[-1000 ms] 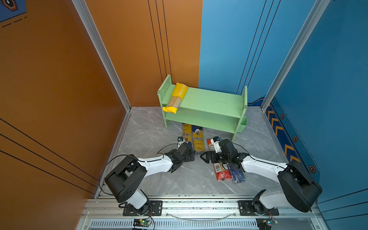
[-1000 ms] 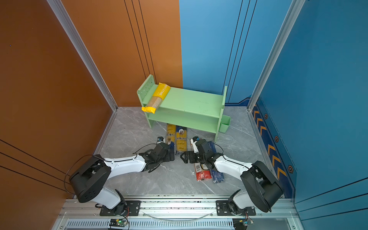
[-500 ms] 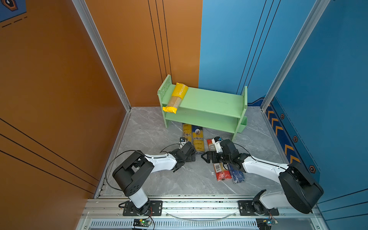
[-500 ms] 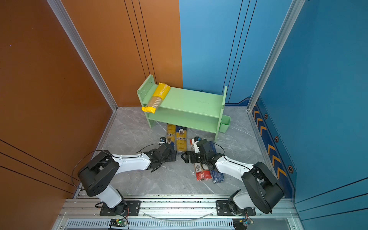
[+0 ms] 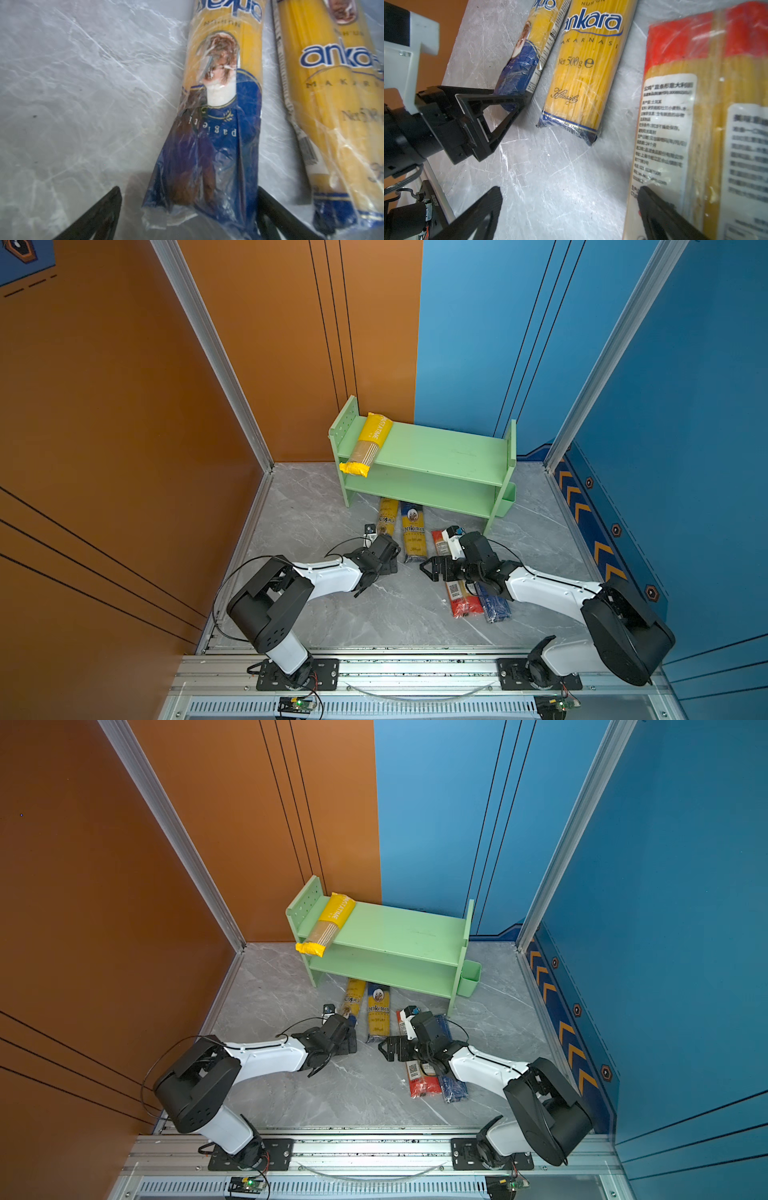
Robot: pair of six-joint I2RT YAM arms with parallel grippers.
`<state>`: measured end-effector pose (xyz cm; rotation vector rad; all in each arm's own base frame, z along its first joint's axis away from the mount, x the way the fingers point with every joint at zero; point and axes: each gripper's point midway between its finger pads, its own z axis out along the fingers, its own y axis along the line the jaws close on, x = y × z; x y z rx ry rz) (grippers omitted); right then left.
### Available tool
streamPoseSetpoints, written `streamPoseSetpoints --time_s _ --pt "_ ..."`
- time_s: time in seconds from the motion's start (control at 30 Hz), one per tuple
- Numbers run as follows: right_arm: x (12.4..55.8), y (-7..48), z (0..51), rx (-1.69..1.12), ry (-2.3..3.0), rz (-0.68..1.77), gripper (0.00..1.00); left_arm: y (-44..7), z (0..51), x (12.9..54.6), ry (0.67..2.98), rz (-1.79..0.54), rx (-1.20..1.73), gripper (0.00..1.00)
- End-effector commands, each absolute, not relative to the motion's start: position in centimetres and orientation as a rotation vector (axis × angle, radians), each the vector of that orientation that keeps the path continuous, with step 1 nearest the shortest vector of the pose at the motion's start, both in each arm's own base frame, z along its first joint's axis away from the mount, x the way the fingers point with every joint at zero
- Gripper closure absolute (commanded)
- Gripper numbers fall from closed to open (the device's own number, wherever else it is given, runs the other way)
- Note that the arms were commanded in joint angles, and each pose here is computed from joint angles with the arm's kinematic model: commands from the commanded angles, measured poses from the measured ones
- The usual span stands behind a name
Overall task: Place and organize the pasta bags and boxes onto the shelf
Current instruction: 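Position the open left gripper over the blue-ended ankara pack, then lower the left gripper and close it around the blue-ended ankara pack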
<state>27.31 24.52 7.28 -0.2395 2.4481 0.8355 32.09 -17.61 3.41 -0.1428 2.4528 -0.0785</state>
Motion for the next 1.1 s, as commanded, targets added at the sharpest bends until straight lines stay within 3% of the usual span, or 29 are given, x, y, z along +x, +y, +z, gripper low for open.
streamPoseSetpoints --time_s 0.0,0.37,1.07 --pt "27.1 24.5 7.4 -0.240 2.440 0.857 0.00 -15.5 3.7 31.9 2.455 -0.009 -0.134 0.02" --pt "27.2 24.6 7.5 -0.238 2.437 0.862 0.00 -19.5 3.9 33.1 2.450 -0.179 0.090 0.02" --pt "27.5 24.9 7.5 -0.235 2.438 0.872 0.00 -19.4 2.6 35.0 2.405 -0.167 0.108 0.02"
